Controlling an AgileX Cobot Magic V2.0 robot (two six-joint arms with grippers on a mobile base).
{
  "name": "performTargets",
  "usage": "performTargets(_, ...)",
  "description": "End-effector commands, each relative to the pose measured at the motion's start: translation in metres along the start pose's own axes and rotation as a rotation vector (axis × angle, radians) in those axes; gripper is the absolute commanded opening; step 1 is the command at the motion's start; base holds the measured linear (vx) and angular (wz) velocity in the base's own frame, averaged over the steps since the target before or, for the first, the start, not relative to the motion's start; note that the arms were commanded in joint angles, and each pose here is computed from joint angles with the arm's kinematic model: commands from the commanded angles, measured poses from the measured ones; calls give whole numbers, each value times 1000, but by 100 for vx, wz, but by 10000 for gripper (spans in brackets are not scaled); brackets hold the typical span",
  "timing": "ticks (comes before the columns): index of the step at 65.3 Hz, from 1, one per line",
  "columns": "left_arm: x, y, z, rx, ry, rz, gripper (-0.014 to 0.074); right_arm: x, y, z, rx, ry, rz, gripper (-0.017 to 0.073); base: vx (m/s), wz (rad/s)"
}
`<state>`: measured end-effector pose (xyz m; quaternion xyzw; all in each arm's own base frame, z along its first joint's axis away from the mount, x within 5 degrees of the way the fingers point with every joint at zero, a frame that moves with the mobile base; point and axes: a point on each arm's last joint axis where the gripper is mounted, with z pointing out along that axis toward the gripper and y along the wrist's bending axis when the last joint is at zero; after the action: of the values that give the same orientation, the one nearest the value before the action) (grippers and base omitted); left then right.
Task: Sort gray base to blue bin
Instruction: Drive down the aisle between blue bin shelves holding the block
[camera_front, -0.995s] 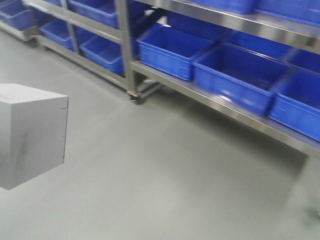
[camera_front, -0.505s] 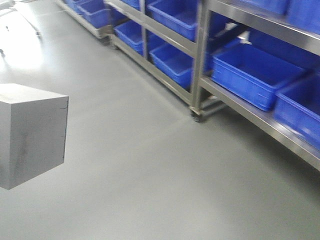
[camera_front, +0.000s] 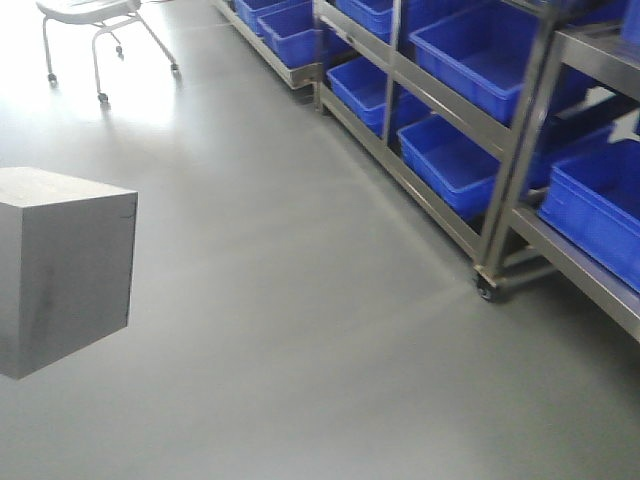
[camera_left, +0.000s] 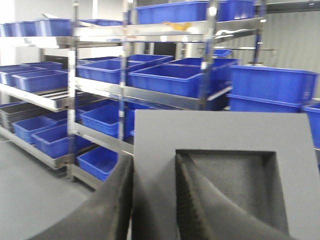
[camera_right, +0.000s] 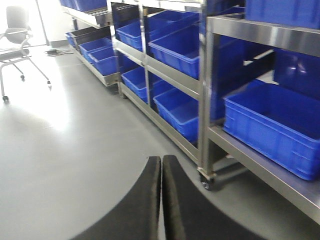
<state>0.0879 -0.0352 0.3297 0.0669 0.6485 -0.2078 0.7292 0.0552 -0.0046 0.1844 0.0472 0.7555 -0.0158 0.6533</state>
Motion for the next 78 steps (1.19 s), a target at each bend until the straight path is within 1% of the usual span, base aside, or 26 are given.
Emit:
performTargets(1, -19, -4, -1, 28, -130, -14, -6, -6, 0, 0, 0, -75, -14, -5, 41, 35)
performTargets(52, -19, -4, -1, 28, -130, -14, -6, -6, 0, 0, 0, -75, -14, -5, 43, 36)
performTargets(78, -19, -4, -1, 28, -130, -14, -6, -6, 0, 0, 0, -75, -14, -5, 46, 22)
